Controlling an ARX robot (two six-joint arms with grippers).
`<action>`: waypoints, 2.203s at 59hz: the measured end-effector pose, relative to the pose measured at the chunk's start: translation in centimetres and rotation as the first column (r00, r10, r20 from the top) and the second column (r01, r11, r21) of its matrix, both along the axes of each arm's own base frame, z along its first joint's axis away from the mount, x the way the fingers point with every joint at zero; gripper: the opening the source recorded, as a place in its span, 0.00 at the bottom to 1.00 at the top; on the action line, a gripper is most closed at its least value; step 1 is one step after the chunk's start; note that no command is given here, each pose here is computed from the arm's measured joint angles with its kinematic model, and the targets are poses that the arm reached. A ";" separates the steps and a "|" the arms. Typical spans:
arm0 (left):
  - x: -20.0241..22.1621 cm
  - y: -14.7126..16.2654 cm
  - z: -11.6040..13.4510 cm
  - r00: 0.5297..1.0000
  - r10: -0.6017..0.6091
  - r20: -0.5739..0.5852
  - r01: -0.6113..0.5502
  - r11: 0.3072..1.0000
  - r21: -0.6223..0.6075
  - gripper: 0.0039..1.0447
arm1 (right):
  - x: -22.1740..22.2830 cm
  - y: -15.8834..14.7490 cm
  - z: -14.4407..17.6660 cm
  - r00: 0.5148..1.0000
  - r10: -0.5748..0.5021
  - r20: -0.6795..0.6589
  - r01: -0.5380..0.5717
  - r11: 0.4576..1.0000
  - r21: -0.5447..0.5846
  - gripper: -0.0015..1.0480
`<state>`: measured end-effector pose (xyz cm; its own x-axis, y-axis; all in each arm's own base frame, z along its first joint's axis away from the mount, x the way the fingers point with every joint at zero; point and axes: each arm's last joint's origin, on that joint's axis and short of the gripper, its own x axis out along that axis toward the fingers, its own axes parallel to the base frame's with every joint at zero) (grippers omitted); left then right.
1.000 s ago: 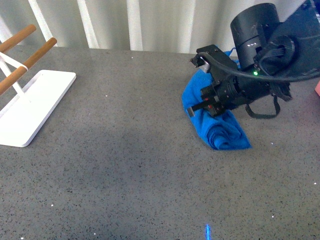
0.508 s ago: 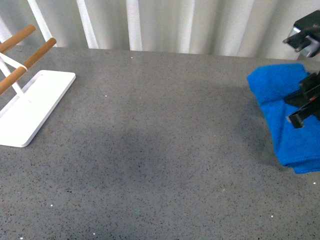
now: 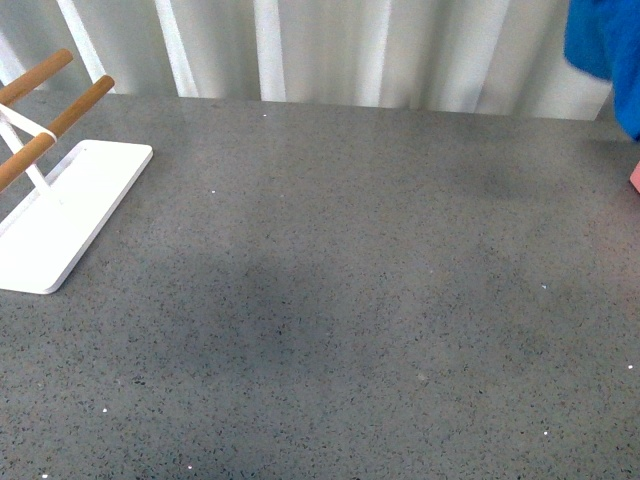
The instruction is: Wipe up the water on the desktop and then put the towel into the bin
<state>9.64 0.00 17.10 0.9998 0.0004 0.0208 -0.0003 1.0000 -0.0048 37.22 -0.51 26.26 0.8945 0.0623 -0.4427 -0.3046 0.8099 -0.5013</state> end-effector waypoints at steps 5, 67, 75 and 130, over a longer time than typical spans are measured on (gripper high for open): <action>0.0 0.0 0.0 1.000 0.000 0.000 0.000 1.000 0.000 0.94 | 0.8 -2.1 2.1 0.995 -0.084 0.045 0.084 0.996 0.015 0.05; 0.0 0.0 0.0 1.000 0.000 0.000 0.000 1.000 0.000 0.94 | 0.3 -19.7 -7.3 0.668 -0.554 -0.497 0.743 0.453 0.493 0.05; 0.0 0.0 0.0 1.000 0.000 0.000 0.000 1.000 0.000 0.94 | -0.2 -20.7 -9.8 0.580 -0.585 -0.567 0.815 0.413 0.408 0.08; 0.0 0.0 0.0 1.000 0.000 0.000 0.000 1.000 0.000 0.94 | 0.1 -20.7 -7.2 0.632 -0.570 -0.525 0.775 0.470 0.423 0.93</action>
<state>9.64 0.00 17.10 0.9998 0.0004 0.0208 -0.0003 1.0000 -0.0048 37.29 -21.16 19.05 0.6112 -0.1825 -0.7701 0.4322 0.8921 0.1316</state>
